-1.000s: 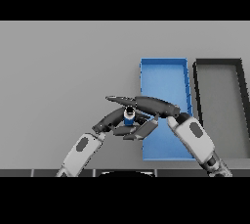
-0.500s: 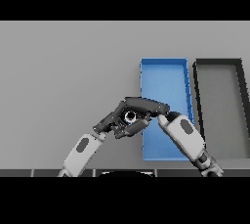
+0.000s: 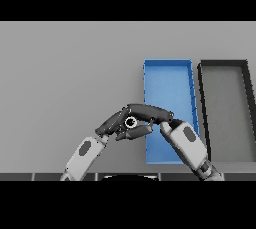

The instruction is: Pick up the blue pipe and place it into the blue bin.

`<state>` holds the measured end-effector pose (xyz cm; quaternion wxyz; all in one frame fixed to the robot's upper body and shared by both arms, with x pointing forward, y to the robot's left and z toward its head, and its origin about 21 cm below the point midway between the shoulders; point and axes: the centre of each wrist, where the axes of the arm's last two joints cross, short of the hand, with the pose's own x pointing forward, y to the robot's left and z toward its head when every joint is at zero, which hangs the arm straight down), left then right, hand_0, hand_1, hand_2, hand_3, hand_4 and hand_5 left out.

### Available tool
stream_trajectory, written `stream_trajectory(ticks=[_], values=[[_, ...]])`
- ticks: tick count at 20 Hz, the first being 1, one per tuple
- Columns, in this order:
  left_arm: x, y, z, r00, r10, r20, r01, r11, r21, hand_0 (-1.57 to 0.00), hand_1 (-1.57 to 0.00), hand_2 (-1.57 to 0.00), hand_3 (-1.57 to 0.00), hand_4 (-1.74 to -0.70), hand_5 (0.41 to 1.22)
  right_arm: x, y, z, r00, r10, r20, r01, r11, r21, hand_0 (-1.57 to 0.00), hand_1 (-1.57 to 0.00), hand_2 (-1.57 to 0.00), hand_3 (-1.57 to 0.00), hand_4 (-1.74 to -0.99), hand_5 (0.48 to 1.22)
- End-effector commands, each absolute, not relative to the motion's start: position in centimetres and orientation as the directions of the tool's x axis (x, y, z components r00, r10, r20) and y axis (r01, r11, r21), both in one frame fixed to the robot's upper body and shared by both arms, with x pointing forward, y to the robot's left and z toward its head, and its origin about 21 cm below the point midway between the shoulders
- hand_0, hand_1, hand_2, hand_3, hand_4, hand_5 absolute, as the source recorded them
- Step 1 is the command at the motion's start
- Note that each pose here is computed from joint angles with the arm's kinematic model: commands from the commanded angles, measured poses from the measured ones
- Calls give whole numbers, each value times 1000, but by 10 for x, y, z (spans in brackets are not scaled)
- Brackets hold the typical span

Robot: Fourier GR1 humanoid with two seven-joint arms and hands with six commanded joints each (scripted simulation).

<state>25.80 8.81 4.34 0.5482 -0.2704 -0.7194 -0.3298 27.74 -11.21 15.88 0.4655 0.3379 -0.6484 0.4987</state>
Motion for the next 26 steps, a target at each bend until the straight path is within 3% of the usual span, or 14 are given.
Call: stream_trajectory(ticks=[1, 2, 3, 5, 7, 10, 14, 17, 22, 26], values=[[259, 90, 46, -261, 22, 965, 746, 639, 187, -1571, -1571, -1564, -1434, -1732, 1221, 275, -111, 159, -329, 5, 944, -905, 286, -317, -1545, -1545, -1545, -1534, -1494, 1183], [257, 90, 45, -269, 20, 963, 744, 639, 195, -1571, -1571, -1566, -1264, -1734, 1221, 274, -113, 160, -323, 9, 946, -906, 287, -312, -1550, -1550, -1550, -1541, -1495, 1191], [258, 90, 47, -289, 22, 957, 738, 642, 208, -1446, -1368, -1336, -1051, -1629, 1221, 274, -114, 163, -338, 4, 941, -898, 299, -324, -1554, -1554, -1555, -1547, -1496, 1197], [258, 91, 45, -293, -24, 956, 742, 624, 243, -940, -875, -855, -672, -1406, 1221, 276, -113, 164, -337, 42, 941, -894, 301, -333, -1560, -1560, -1560, -1556, -1497, 1206], [261, 96, 43, -305, -33, 952, 760, 594, 264, -601, -560, -547, -430, -1250, 1221, 274, -112, 166, -334, 49, 941, -892, 306, -333, -1564, -1564, -1564, -1561, -1498, 1211], [265, 95, 47, -274, -86, 958, 774, 572, 272, -307, -286, -279, -220, -1092, 984, 274, -112, 166, -336, 52, 941, -886, 321, -334, -1567, -1568, -1568, -1566, -1498, 1216], [262, 102, 42, -234, -122, 964, 765, 590, 260, -125, -117, -114, -89, -991, 729, 275, -111, 167, -365, 38, 930, -874, 330, -356, -1570, -1570, -1570, -1569, -1499, 1219], [262, 98, 41, -187, -134, 973, 760, 607, 230, -64, -59, -58, -45, -974, 607, 274, -109, 166, -357, 26, 934, -877, 336, -344, -1570, -1570, -1570, -1570, -1499, 1220], [266, 98, 38, -167, -168, 972, 750, 618, 235, -20, -19, -18, -14, -971, 519, 281, -113, 174, -331, -33, 943, -883, 364, -297, -1571, -1571, -1571, -1571, -1496, 1221], [264, 95, 35, -150, -175, 973, 751, 619, 227, -8, -7, -7, -5, -973, 489, 289, -112, 207, -248, -66, 966, -902, 379, -206, -1571, -1571, -1571, -1571, -1494, 1221]])
